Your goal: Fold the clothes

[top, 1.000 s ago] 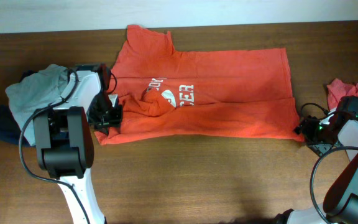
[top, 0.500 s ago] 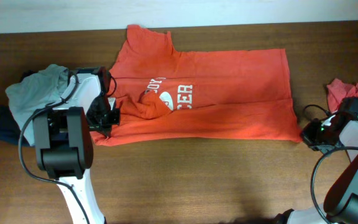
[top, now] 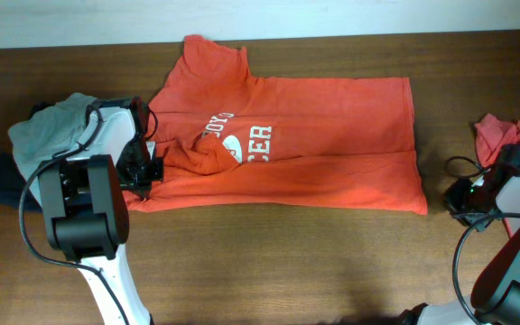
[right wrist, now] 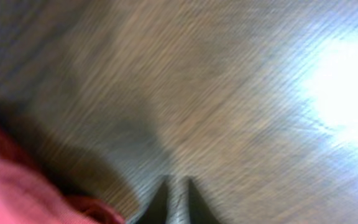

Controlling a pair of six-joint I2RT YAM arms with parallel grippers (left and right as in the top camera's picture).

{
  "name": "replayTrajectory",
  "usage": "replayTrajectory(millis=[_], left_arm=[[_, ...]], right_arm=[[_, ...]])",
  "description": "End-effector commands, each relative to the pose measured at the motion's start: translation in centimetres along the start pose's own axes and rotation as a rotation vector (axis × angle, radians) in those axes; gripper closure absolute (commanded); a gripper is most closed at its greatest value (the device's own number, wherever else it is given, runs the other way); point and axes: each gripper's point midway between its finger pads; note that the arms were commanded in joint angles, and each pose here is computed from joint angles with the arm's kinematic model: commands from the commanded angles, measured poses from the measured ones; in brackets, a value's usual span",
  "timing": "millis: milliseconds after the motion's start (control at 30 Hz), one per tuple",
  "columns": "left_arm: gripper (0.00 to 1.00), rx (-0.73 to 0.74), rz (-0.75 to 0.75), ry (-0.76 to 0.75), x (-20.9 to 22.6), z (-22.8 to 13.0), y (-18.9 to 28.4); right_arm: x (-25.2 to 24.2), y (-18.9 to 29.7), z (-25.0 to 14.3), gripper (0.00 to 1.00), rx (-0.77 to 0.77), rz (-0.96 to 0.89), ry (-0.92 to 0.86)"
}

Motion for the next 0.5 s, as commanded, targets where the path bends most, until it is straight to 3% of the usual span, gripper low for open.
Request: replayTrajectory(millis=[0,100,200,333,467], left_arm=[[0.97,0.008,0.051,0.005,1.3,-0.3,-0.6],[0.97,0.008,0.051,0.006,1.3,-0.3,-0.6],[0.98,0.011,0.051,0.005,1.4,-0.3,-0.6],[0.98,0.011,0.051,0.005,1.4,-0.3,-0.6],[0.97,0.011,0.052,0.005,1.4,-0.3,-0.6]], right_arm=[[3.7,0.3,-0.6,0.37,0.012,0.236,0.125],[4.1,0.4,-0.9,0.28,0.026,0.26,0.126],[4.1,0.3,-1.1,0.27,0.032,0.255,0.125],[4.8,-0.7,-1.8,0.28,0.056,0.259,0.15],[6.1,-2.1,-2.6,0.35,0.087,0.264,0.198]])
Point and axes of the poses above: each gripper's point midway between its finger pads, its own y axis back along the fingers, its own x axis along the line the jaws close on, z = x × y, and after that the axes turned 10 degrees about y, right-handed
